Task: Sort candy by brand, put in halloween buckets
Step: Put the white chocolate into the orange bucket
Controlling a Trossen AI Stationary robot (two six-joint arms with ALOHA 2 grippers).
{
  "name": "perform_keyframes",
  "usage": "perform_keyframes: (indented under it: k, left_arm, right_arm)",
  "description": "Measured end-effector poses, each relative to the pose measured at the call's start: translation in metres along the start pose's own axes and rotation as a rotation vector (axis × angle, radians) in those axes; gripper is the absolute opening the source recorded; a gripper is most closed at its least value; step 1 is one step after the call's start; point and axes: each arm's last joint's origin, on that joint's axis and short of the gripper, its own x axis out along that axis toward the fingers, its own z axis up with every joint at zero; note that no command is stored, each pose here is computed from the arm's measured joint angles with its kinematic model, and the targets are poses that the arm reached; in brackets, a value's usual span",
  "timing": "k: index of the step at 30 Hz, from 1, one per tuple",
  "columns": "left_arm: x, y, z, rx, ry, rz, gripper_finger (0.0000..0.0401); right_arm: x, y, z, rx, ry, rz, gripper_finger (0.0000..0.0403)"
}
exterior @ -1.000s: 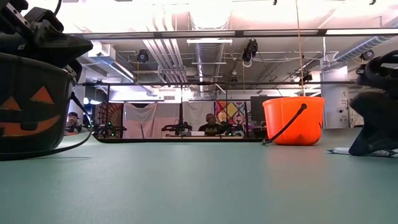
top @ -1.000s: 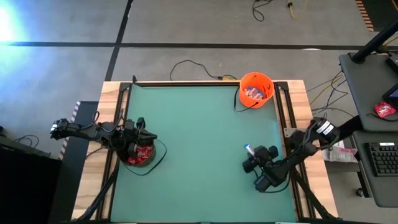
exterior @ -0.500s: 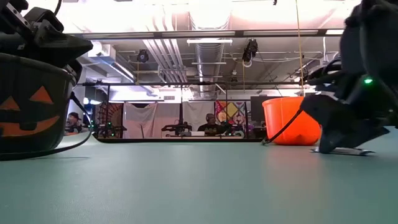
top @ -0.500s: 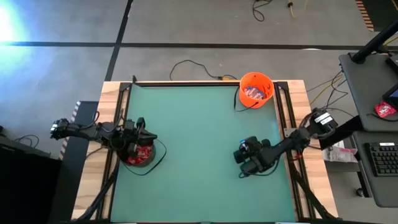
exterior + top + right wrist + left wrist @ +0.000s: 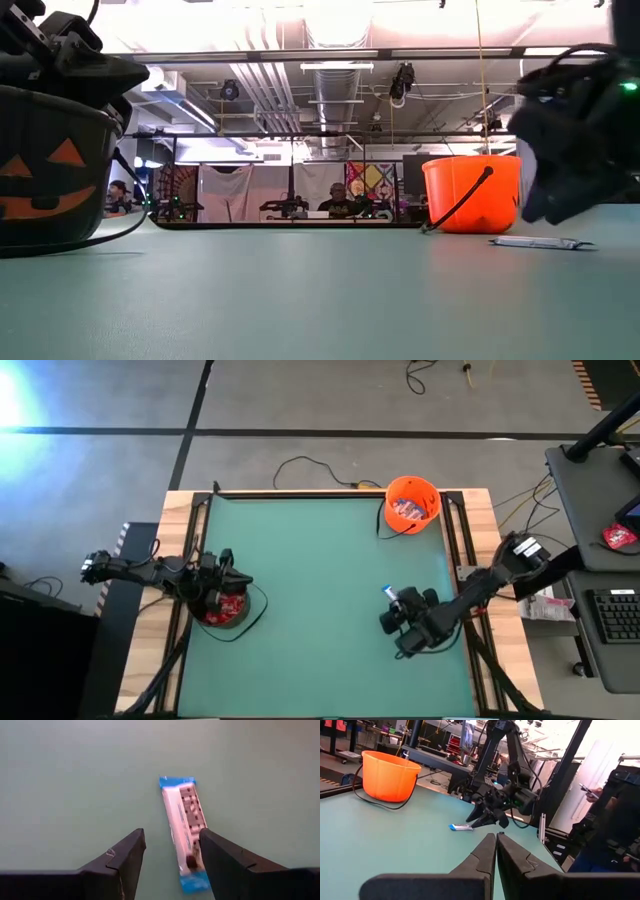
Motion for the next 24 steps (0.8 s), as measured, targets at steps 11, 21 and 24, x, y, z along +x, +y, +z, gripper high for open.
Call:
perform_keyframes:
  k: [11, 21, 24]
  left_arm:
    - [0.000, 0.000, 0.000, 0.000, 0.000, 0.000, 0.0000]
    - [0.000, 0.000, 0.000, 0.000, 0.000, 0.000, 0.0000]
    - [0.000, 0.000, 0.000, 0.000, 0.000, 0.000, 0.0000]
  right_arm:
    - [0.027, -0.009, -0.024, -0.110, -0.070, -0.089, 0.0182]
    - [0.039, -0.007, -0.023, -0.052, -0.096, -0.029, 0.0182]
    - [0.042, -0.003, -0.013, -0.041, -0.049, -0.038, 0.0182]
